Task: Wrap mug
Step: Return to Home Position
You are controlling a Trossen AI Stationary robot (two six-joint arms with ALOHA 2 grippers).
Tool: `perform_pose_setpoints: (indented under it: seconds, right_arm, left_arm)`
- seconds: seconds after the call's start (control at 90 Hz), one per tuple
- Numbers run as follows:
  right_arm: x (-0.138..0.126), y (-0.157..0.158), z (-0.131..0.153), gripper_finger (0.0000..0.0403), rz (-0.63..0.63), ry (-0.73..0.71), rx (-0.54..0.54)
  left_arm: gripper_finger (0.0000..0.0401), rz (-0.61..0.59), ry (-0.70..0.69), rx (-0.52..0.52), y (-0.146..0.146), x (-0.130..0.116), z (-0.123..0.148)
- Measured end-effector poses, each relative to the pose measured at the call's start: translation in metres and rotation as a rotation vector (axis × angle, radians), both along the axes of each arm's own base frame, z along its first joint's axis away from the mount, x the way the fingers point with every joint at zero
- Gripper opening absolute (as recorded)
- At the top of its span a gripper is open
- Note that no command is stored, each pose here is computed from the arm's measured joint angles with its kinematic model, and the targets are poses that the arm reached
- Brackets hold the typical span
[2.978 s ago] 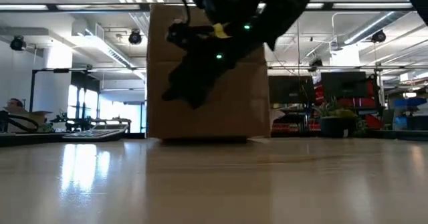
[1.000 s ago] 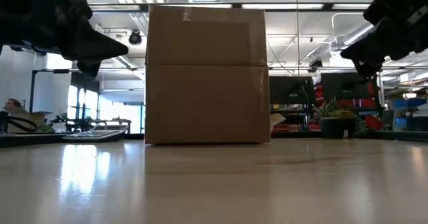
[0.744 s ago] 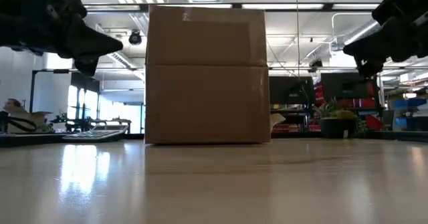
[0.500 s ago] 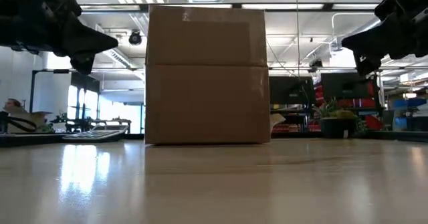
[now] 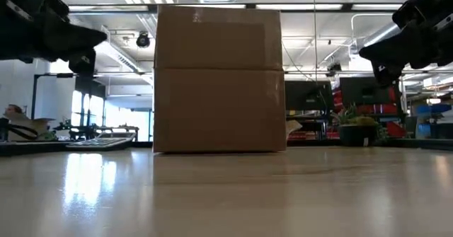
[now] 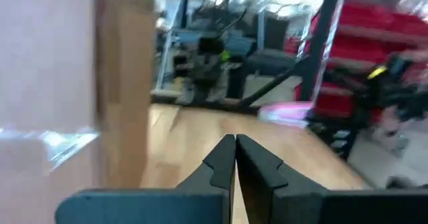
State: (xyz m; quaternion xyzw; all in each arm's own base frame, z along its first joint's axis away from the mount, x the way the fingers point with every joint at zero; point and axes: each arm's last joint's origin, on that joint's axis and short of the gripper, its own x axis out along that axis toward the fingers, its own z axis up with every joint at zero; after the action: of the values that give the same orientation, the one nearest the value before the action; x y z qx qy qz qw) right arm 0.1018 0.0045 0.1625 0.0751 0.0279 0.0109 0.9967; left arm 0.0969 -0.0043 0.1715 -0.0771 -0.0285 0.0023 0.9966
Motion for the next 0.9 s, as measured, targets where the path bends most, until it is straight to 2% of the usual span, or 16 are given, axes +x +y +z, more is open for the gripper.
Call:
perform_pose_setpoints:
  seconds: [0.1,0.344,0.522,0.9]
  right_arm:
    - [0.0,0.0,0.0,0.0003,0.001,0.001,-0.015]
    - [0.0,0.0,0.0,0.0003,0.002,0.002,-0.037]
    - [0.0,0.0,0.0,0.0003,0.002,0.002,-0.035]
    - [0.0,0.0,-0.001,0.0003,0.002,0.009,-0.005]
  left_arm:
    - [0.0,0.076,0.018,-0.015,0.009,0.0,-0.002]
    - [0.0,0.049,-0.025,0.003,0.024,-0.003,0.002]
    - [0.0,0.114,-0.014,-0.006,0.031,-0.004,0.001]
    - [0.0,0.077,-0.044,-0.016,0.026,-0.003,0.004]
